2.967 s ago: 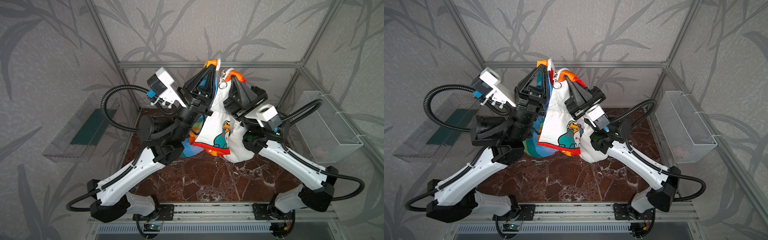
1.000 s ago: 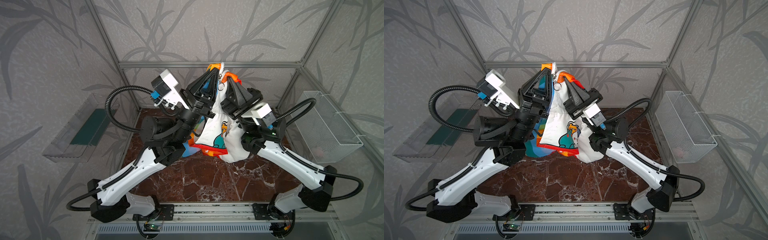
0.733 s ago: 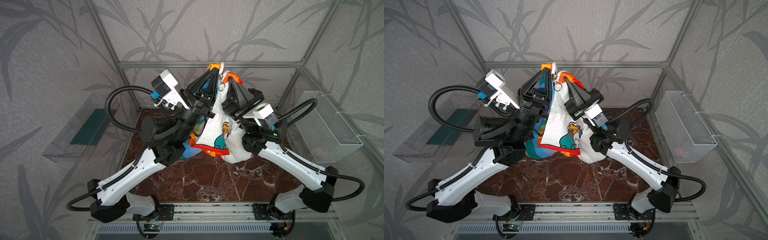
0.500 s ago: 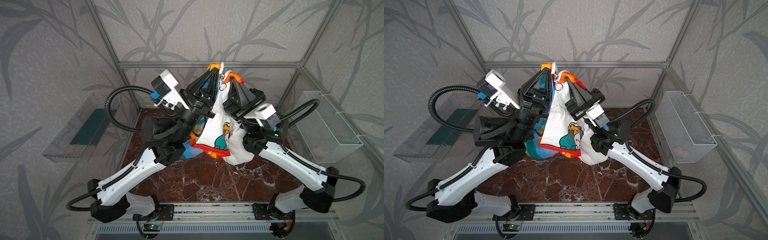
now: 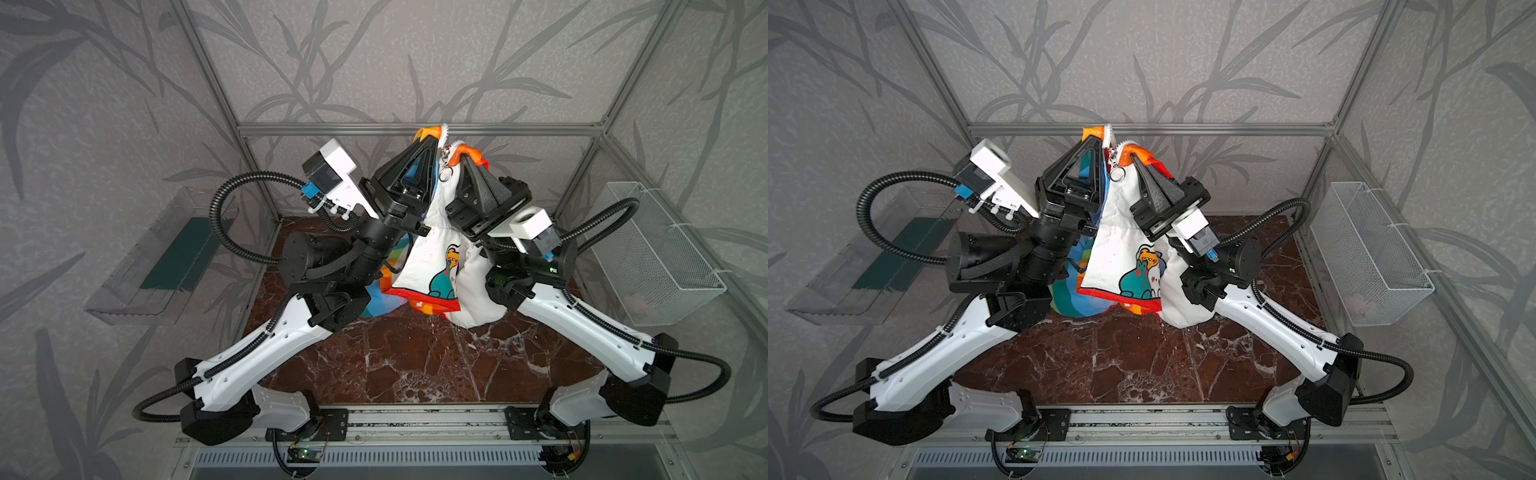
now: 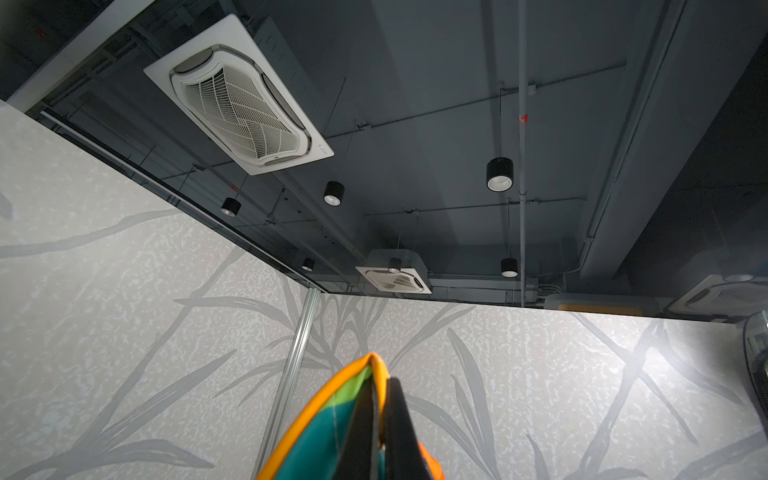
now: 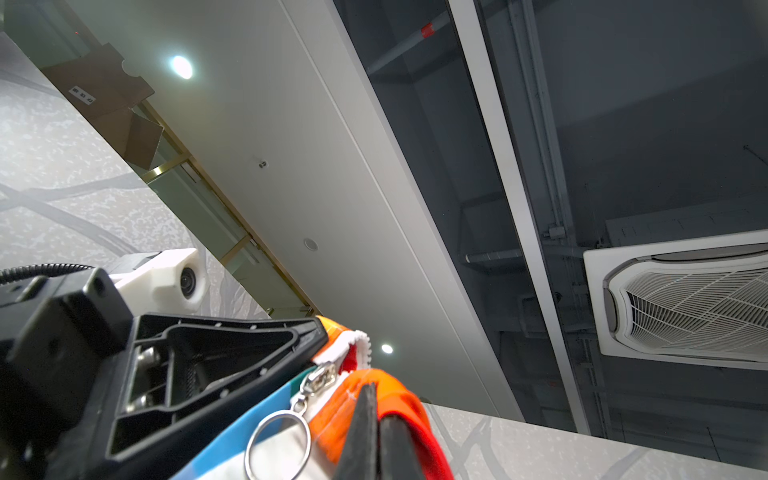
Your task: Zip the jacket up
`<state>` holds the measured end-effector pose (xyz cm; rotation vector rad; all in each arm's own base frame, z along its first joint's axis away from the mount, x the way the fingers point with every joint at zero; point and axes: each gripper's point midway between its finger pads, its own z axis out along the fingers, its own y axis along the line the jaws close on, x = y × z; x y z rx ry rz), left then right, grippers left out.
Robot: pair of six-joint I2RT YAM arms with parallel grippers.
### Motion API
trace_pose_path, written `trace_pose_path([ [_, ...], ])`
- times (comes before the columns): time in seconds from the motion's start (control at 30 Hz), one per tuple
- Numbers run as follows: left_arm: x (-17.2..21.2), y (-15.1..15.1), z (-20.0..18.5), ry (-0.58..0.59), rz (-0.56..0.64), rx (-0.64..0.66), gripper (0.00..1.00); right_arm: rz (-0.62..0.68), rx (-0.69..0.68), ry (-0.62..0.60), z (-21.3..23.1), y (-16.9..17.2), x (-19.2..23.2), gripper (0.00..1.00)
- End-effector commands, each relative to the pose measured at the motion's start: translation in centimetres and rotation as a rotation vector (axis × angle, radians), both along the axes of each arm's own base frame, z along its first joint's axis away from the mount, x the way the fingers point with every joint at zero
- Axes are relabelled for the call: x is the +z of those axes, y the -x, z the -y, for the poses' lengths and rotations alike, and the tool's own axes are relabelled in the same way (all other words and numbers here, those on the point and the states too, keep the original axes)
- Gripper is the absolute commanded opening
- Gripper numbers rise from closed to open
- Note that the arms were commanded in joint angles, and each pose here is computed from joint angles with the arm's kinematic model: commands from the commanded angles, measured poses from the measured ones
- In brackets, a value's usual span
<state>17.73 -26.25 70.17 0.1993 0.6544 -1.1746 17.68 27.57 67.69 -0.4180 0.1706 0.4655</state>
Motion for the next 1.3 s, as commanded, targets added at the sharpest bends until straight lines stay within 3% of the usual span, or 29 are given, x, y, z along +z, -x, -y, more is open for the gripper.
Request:
trace_pose_path([
  [0.0, 1.4, 1.5, -1.8, 0.048, 0.045, -0.008, 0.00, 0.064, 0.014, -0.077, 2.5, 2.2, 2.1, 0.00],
  [1.27, 1.8, 1.7, -1.9, 0.050, 0.056, -0.005, 0.00, 0.016, 0.009, -0.062, 1.5, 0.8, 1.1, 0.00],
])
